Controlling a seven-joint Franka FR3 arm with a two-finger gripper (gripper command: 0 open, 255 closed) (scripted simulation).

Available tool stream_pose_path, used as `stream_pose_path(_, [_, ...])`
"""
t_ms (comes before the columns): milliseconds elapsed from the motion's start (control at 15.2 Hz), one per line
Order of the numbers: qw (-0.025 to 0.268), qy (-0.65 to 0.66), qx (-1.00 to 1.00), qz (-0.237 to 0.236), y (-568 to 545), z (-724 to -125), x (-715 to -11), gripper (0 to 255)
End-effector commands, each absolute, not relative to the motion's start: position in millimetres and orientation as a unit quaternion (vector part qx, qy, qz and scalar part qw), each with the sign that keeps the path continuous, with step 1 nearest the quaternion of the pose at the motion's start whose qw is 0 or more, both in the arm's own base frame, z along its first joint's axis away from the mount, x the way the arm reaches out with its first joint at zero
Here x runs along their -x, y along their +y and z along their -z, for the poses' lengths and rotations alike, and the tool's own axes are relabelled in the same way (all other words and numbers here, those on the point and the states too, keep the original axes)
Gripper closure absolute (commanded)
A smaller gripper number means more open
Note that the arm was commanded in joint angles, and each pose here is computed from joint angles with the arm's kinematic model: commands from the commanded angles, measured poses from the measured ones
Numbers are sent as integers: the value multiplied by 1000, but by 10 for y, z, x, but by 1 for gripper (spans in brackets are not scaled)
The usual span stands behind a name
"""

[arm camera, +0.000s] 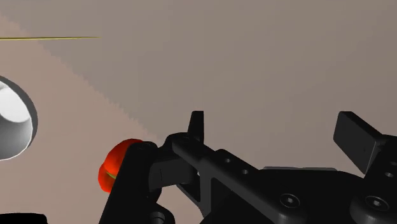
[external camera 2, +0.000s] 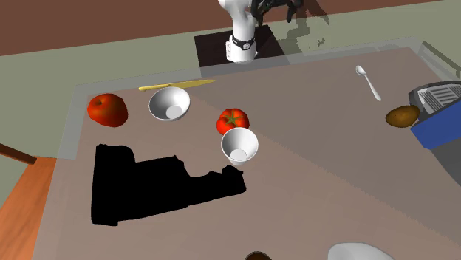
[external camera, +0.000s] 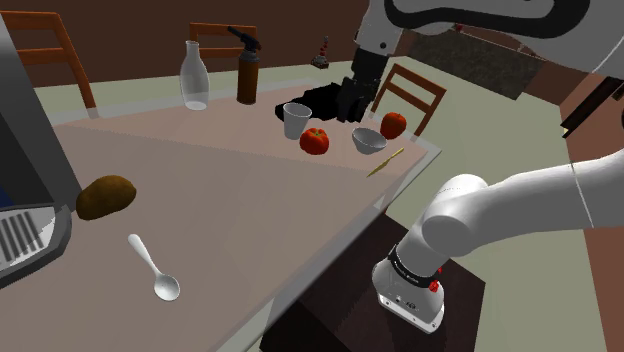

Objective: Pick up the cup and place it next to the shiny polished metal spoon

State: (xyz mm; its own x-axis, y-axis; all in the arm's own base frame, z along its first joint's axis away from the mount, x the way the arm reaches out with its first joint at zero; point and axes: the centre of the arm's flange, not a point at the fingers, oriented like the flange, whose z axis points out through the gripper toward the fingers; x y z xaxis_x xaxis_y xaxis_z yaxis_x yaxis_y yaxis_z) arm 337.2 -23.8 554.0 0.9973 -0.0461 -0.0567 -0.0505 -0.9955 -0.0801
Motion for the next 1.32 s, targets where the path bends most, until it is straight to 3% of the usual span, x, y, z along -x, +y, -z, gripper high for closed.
stream_pose_path(0, [44, 26, 998, -25, -404, -5398, -3601, 0])
stream_pose_path(1254, [83, 48, 995, -7, -2027, -4494, -5334, 0])
